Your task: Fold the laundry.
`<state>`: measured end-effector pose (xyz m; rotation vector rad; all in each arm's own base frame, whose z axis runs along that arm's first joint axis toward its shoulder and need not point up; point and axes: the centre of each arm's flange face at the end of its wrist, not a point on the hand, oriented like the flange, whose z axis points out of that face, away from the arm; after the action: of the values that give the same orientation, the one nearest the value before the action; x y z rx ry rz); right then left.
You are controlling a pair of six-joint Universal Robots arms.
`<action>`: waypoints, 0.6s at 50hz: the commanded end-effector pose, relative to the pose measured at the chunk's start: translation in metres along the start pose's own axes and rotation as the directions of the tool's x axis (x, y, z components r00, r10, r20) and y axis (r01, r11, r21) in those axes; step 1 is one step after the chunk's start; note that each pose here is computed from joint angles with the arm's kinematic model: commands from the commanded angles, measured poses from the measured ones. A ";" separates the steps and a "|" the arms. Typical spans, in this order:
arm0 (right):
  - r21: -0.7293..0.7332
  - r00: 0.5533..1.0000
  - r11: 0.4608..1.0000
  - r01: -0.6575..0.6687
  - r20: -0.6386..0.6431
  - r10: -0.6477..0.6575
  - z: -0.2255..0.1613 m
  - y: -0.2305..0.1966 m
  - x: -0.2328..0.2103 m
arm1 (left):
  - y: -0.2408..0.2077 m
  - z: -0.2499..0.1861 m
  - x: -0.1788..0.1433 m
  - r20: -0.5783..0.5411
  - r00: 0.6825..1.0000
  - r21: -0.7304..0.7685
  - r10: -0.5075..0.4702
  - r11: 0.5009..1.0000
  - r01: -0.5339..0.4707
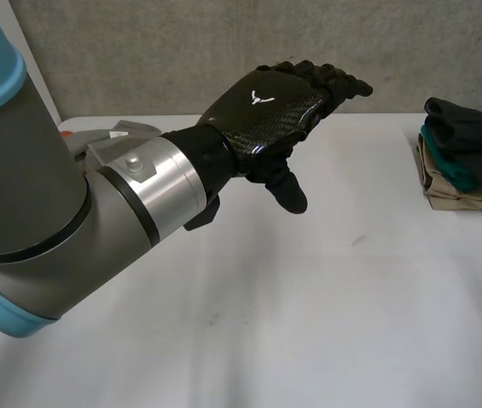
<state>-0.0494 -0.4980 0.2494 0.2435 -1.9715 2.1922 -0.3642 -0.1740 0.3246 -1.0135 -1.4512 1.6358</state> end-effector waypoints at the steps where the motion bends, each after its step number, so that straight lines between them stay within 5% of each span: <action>1: -0.105 0.867 0.943 0.317 -0.371 -0.333 -0.021 -0.073 0.054 | -0.018 0.005 -0.013 0.091 0.996 0.072 0.000 0.997 -0.007; 7: 0.199 0.909 0.937 0.288 -0.364 -0.202 -0.020 -0.143 0.006 | -0.048 0.003 -0.044 0.319 0.948 0.172 0.002 0.983 -0.060; 11: 0.345 0.971 0.923 0.170 -0.218 -0.097 -0.044 -0.176 -0.053 | -0.054 -0.008 -0.098 0.532 0.847 0.162 0.012 0.980 -0.116; 12: 0.373 0.989 0.920 0.121 -0.130 -0.077 -0.053 -0.177 -0.083 | -0.051 -0.016 -0.123 0.605 0.796 0.133 0.031 0.981 -0.140; 16: 0.404 0.990 0.914 0.031 0.111 -0.082 -0.085 -0.168 -0.166 | -0.028 -0.037 -0.177 0.719 0.683 -0.013 0.131 0.984 -0.175; 20: 0.350 0.953 0.937 -0.023 0.292 -0.085 -0.127 -0.139 -0.229 | 0.022 -0.045 -0.219 0.743 0.612 -0.211 0.273 0.962 -0.173; 26: 0.197 0.911 0.980 0.013 0.403 -0.093 -0.170 -0.084 -0.261 | 0.087 -0.057 -0.284 0.731 0.519 -0.408 0.444 0.893 -0.190; 30: 0.117 0.897 0.991 0.058 0.430 -0.103 -0.187 -0.055 -0.265 | 0.134 -0.060 -0.322 0.707 0.490 -0.467 0.510 0.857 -0.219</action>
<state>0.2247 -0.3329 0.2622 0.8229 -1.8574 2.4989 -0.1981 -0.4019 0.2762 -0.6524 -2.2156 2.4171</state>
